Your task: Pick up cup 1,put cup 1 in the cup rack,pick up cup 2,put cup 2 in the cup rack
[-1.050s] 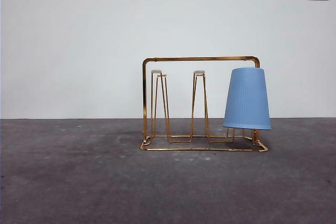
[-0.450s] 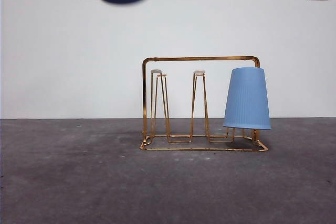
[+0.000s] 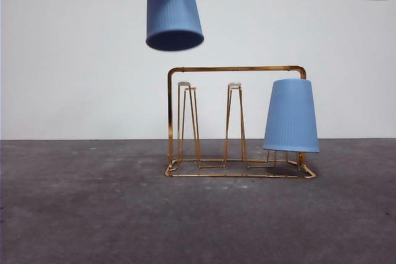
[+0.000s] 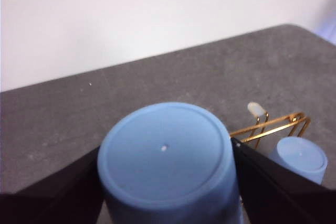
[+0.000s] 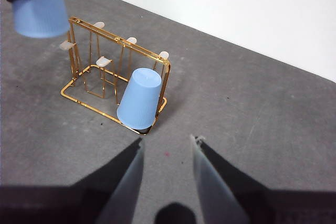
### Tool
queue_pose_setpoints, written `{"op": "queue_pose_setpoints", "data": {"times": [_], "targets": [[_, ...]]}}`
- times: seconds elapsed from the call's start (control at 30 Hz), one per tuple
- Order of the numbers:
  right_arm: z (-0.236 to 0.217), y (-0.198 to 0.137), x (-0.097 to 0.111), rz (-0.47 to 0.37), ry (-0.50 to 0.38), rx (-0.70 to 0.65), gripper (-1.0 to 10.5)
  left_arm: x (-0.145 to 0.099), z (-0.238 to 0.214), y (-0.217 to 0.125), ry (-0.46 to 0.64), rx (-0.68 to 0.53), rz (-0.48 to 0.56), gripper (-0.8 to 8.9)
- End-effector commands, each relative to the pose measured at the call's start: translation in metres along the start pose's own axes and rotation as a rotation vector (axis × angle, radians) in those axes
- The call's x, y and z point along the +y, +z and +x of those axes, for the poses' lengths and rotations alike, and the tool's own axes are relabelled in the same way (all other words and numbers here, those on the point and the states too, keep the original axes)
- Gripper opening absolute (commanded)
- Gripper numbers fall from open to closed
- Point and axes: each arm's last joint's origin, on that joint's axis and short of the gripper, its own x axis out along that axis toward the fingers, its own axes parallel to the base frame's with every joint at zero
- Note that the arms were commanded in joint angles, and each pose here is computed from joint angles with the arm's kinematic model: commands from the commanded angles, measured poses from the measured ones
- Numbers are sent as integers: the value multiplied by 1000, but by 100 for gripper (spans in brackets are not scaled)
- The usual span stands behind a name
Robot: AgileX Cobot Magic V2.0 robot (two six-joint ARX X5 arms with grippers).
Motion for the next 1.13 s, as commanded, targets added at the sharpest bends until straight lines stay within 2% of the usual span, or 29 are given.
{"op": "queue_pose_setpoints", "data": {"times": [0.03,0.33,1.13], "targets": [[1,-1,1,15,0,2,158,-2,9,-5,14,-1,15,-6],[1,-1,1,17,1,3,158,-6,28,-15,30,5,19,-6],[1,-3,1,9,1,21,157,-13,70,-55,75,146,45,-6]]}}
